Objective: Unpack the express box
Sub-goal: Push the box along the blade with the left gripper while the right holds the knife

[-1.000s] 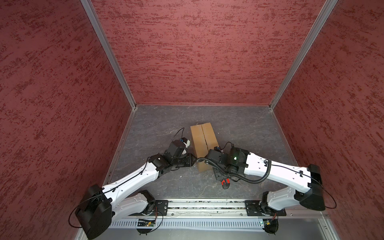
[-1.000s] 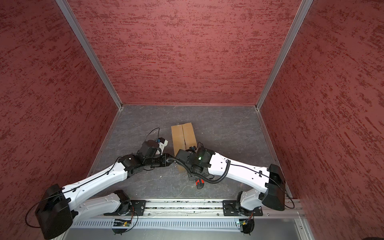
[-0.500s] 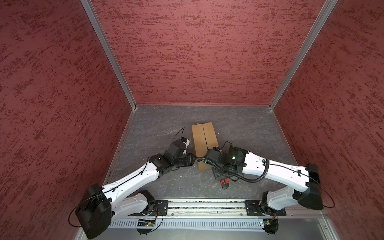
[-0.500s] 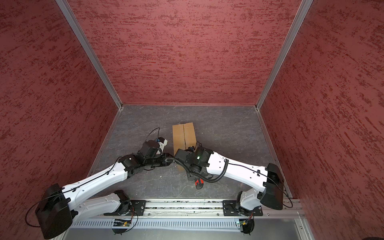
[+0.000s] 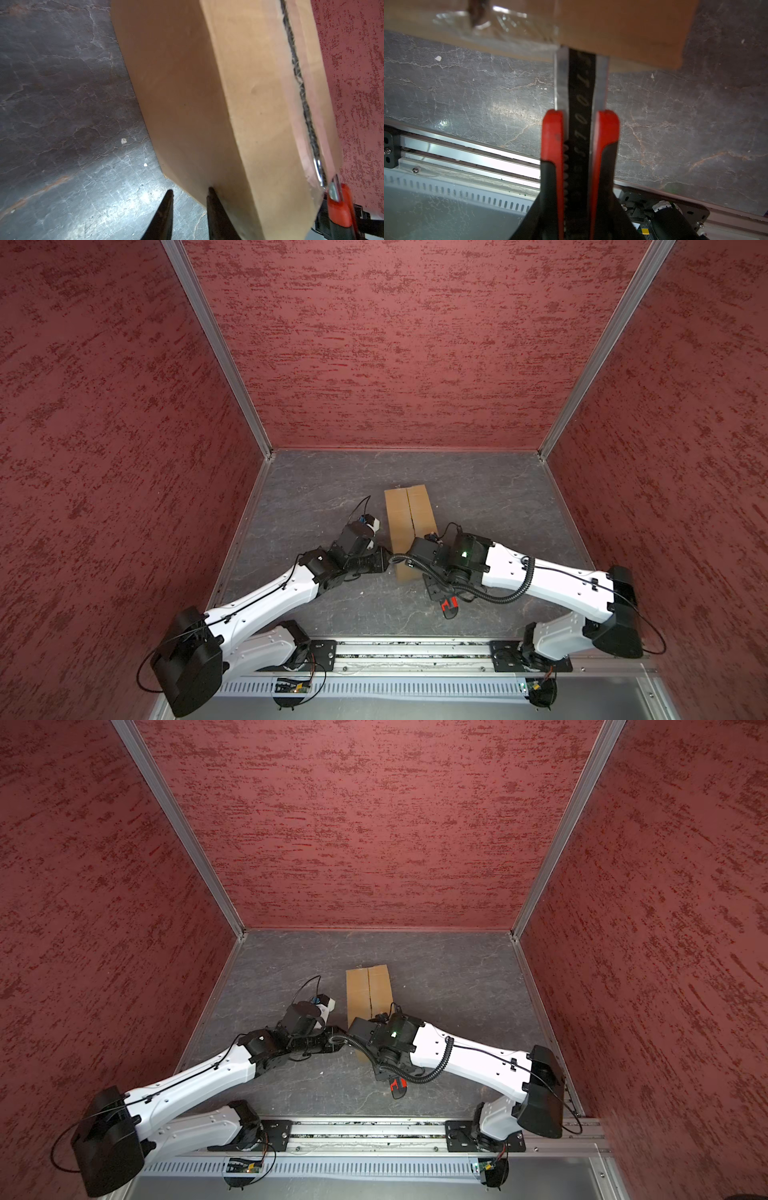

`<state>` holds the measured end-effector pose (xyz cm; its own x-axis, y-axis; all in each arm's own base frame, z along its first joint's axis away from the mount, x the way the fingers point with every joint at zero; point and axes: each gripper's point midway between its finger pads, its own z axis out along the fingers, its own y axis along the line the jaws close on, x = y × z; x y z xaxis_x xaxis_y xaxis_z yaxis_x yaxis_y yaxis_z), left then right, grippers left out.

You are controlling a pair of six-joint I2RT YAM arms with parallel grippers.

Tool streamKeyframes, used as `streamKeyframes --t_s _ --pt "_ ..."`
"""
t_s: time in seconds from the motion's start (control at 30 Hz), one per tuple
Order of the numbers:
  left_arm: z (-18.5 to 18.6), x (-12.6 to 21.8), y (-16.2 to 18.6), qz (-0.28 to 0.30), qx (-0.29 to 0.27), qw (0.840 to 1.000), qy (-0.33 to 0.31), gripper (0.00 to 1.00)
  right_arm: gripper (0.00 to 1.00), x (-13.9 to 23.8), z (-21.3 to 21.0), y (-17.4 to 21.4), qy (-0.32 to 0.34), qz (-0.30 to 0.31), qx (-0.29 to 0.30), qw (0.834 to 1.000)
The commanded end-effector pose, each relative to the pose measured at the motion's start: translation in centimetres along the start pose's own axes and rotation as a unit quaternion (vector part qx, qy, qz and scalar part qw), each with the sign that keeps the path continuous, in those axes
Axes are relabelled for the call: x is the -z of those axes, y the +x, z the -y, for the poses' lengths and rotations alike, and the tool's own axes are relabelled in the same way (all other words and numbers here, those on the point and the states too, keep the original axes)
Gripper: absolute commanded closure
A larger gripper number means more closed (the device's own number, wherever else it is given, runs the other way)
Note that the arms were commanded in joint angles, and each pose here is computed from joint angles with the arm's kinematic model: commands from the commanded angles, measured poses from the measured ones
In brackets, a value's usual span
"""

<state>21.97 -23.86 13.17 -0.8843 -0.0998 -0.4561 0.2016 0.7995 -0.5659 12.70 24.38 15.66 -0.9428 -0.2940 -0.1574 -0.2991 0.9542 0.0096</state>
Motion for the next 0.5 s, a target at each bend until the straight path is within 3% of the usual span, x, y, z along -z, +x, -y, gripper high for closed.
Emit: streamKeyframes --t_s 0.0,0.47 --pt "3.9 0.6 -1.5 0.019 -0.02 0.998 0.064 0.71 0.98 1.2 -3.6 -1.7 -0.074 0.032 0.025 0.996" --pt "4.2 0.6 -2.8 0.04 -0.033 0.997 0.052 0.71 0.98 1.4 -3.9 -1.7 -0.085 0.032 0.03 0.995"
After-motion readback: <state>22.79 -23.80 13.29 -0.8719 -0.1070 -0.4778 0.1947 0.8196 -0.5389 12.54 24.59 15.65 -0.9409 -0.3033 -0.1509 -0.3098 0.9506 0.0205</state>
